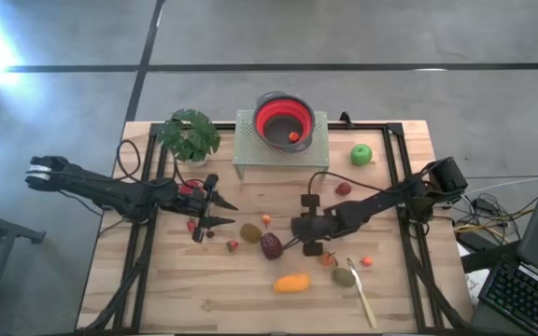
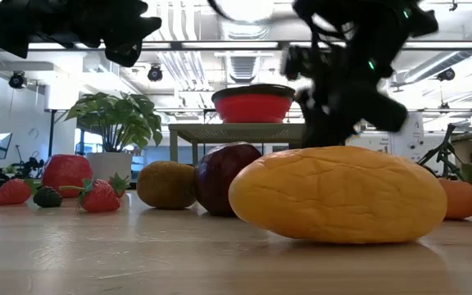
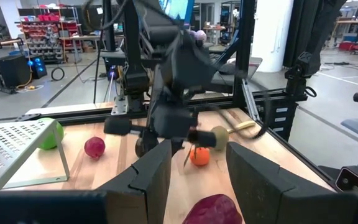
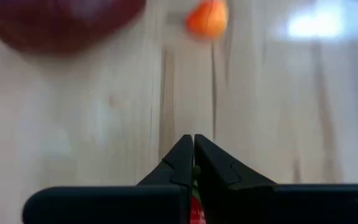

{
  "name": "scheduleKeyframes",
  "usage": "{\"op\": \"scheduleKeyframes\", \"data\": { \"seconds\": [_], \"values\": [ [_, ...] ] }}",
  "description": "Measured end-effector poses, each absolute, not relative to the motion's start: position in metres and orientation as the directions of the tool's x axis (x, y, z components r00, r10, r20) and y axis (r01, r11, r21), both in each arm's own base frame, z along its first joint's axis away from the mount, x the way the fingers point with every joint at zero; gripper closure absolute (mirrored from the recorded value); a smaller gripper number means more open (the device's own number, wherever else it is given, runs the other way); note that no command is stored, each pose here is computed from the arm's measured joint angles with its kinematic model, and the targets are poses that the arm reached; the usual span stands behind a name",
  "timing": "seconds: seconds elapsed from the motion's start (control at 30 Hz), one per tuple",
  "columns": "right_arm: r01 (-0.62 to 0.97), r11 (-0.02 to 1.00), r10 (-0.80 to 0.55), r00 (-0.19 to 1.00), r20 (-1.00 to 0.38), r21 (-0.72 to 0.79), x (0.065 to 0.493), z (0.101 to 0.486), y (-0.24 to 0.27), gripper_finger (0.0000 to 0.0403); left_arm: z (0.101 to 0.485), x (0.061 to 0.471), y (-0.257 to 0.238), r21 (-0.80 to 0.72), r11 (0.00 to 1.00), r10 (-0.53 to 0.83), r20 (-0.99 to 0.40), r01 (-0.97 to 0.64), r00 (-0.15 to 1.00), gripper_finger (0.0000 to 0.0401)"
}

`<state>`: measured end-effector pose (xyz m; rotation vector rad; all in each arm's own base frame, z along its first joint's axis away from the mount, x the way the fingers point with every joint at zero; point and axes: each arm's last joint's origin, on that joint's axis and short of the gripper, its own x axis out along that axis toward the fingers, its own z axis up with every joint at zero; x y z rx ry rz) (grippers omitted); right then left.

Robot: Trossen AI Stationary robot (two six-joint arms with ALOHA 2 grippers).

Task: Pick & Place Fruit
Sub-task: Put the strawberry into the red strainer bowl on the shelf

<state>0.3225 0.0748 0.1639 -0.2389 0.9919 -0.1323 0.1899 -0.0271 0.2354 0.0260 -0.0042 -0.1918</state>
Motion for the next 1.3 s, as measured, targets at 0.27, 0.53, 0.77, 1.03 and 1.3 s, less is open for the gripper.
{"op": "scheduleKeyframes", "data": {
  "seconds": [0.27, 0.53, 0.77, 1.03, 1.3],
  "values": [
    [0.025, 0.981, -0.174, 0.569, -0.804, -0.195, 0.345, 0.212, 0.050, 0.0395, 0.234, 0.190, -0.027, 0.026, 0.981, -0.191, -0.008, 0.191, 0.982, 0.0240],
    [-0.043, 0.998, -0.005, 0.677, -0.736, -0.046, 0.370, 0.260, 0.008, 0.0395, 0.234, 0.190, -0.027, 0.025, 0.981, -0.192, -0.012, 0.192, 0.981, 0.0240],
    [-0.023, 0.998, -0.013, 0.798, -0.603, -0.053, 0.382, 0.310, -0.035, 0.0395, 0.234, 0.190, -0.027, 0.025, 0.981, -0.192, -0.013, 0.192, 0.981, 0.0240],
    [0.181, 0.983, -0.166, 0.847, -0.505, -0.019, 0.376, 0.337, -0.100, 0.0395, 0.234, 0.190, -0.027, 0.025, 0.981, -0.191, -0.013, 0.192, 0.981, 0.0240],
    [0.338, 0.940, -0.276, 0.821, -0.500, 0.037, 0.360, 0.339, -0.148, 0.0395, 0.234, 0.190, -0.027, 0.025, 0.981, -0.192, -0.013, 0.192, 0.981, 0.0240]
  ]
}}
